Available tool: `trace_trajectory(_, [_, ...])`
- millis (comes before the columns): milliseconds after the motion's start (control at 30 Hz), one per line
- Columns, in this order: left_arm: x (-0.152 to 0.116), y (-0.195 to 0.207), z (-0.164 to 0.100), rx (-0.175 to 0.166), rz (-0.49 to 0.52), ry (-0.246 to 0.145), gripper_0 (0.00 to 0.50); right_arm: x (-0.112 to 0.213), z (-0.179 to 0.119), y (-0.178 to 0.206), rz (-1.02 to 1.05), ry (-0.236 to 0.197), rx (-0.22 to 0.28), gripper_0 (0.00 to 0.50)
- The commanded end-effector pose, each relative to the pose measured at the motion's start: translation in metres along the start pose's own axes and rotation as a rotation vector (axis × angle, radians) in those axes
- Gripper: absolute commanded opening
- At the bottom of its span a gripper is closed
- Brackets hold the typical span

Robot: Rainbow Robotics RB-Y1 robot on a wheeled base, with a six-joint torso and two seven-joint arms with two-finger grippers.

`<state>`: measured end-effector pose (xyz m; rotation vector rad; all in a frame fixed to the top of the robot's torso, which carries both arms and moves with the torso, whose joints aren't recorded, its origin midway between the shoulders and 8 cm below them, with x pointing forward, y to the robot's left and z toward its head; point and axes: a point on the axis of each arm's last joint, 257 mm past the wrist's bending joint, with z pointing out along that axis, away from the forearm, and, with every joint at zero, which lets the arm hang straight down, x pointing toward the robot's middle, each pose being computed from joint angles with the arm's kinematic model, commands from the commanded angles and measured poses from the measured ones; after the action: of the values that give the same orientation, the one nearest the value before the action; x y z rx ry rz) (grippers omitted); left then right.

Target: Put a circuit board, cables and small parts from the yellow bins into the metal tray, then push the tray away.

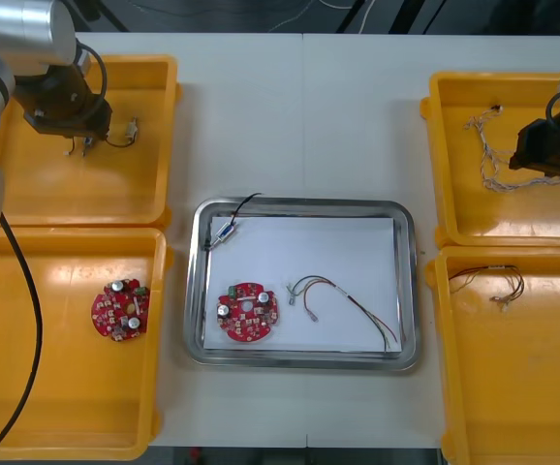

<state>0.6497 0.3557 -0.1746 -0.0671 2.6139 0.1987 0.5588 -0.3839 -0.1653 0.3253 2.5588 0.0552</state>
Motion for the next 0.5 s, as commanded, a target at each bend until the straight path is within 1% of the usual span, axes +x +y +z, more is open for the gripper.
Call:
trace_trajectory(33, [-0.016,-0.018,-0.007,0.005,0.177,-0.041,0.5,-0.022,-0.021,-0.011,0.092,-0.069,-0.004,0.5])
trace_trajectory(100, [-0.014,-0.015,-0.003,0.001,0.176,-0.044,0.5,-0.026,-0.028,-0.013,0.118,-0.069,0.002,0.5])
trace_trajectory(267, [-0.01,-0.015,0.001,0.003,0.183,-0.036,0.5,-0.036,-0.044,-0.011,0.208,-0.07,0.008,0.5])
trace_trajectory(400, [-0.005,-0.013,0.005,-0.001,0.187,-0.03,0.5,-0.042,-0.049,-0.01,0.295,-0.074,0.014,0.5])
trace_trajectory(500, [0.0,-0.012,0.01,-0.001,0.191,-0.025,0.5,-0.045,-0.046,-0.01,0.373,-0.049,0.014,0.5])
